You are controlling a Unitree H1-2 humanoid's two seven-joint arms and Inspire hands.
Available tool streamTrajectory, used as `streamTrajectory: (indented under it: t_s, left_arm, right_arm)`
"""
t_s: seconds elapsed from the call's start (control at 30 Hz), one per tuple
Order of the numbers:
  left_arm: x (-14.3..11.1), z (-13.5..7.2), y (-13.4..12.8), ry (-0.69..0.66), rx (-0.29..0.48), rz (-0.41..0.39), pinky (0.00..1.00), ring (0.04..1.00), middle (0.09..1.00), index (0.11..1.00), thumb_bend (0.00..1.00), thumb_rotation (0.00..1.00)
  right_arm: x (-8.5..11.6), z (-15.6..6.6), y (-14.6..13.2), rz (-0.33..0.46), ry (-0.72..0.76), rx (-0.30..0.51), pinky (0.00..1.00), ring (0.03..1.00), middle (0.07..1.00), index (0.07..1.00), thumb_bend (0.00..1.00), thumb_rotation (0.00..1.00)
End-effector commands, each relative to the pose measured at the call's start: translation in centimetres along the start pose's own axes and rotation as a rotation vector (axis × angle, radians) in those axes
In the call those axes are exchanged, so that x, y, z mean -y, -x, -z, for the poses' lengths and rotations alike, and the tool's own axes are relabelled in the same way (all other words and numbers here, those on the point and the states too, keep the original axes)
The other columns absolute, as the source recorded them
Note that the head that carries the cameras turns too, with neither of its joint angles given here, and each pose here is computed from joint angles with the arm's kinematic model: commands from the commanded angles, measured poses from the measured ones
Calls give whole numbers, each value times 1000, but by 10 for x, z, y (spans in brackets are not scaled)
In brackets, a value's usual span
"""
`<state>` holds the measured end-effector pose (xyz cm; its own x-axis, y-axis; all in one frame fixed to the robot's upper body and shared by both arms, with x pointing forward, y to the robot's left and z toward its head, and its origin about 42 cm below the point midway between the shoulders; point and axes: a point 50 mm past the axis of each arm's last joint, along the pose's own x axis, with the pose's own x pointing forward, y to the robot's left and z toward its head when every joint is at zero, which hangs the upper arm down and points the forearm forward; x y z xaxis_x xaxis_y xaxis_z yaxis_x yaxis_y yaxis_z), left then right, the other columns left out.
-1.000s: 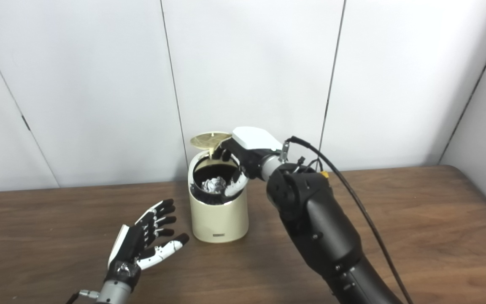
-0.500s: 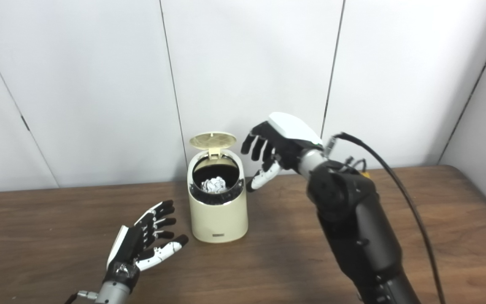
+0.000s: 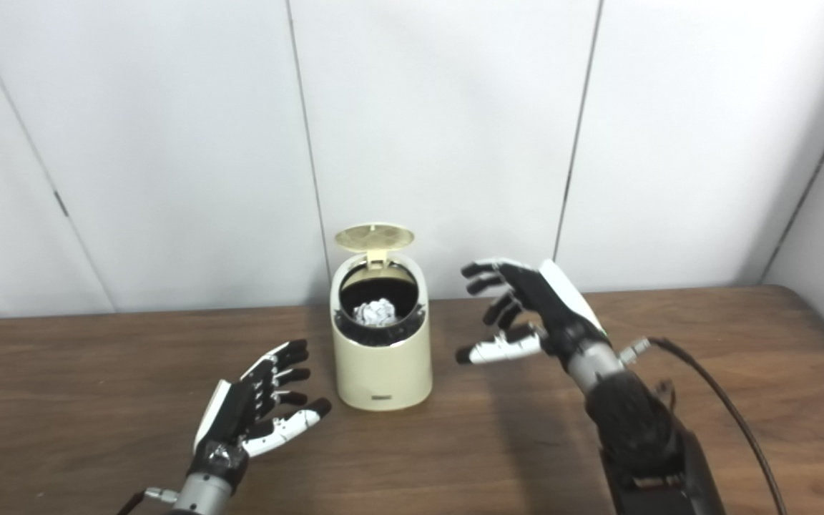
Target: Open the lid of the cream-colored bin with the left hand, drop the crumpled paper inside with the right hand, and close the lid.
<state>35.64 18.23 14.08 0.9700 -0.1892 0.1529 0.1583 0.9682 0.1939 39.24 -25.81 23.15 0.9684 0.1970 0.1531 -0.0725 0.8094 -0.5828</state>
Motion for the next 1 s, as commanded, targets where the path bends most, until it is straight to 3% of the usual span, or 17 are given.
streamTrajectory:
  t_s: [0.0,0.27,0.57,0.97]
  left_arm:
    - [-3,-17,-8,-1,81,-7,673,811,867,895,729,197]
    - [-1,-17,-7,-1,86,-2,667,805,862,891,730,198]
    - [-3,-16,-5,-8,120,-24,657,786,845,879,739,194]
    - [-17,-30,-10,-49,152,-49,652,805,891,899,733,236]
  right_arm:
    - [11,-6,0,61,-10,94,415,565,722,771,842,95]
    - [-8,19,19,102,-111,89,447,588,750,779,789,41]
    - [-32,35,29,167,-230,31,528,592,741,761,827,32]
    - [-42,40,35,198,-276,31,475,601,737,760,832,48]
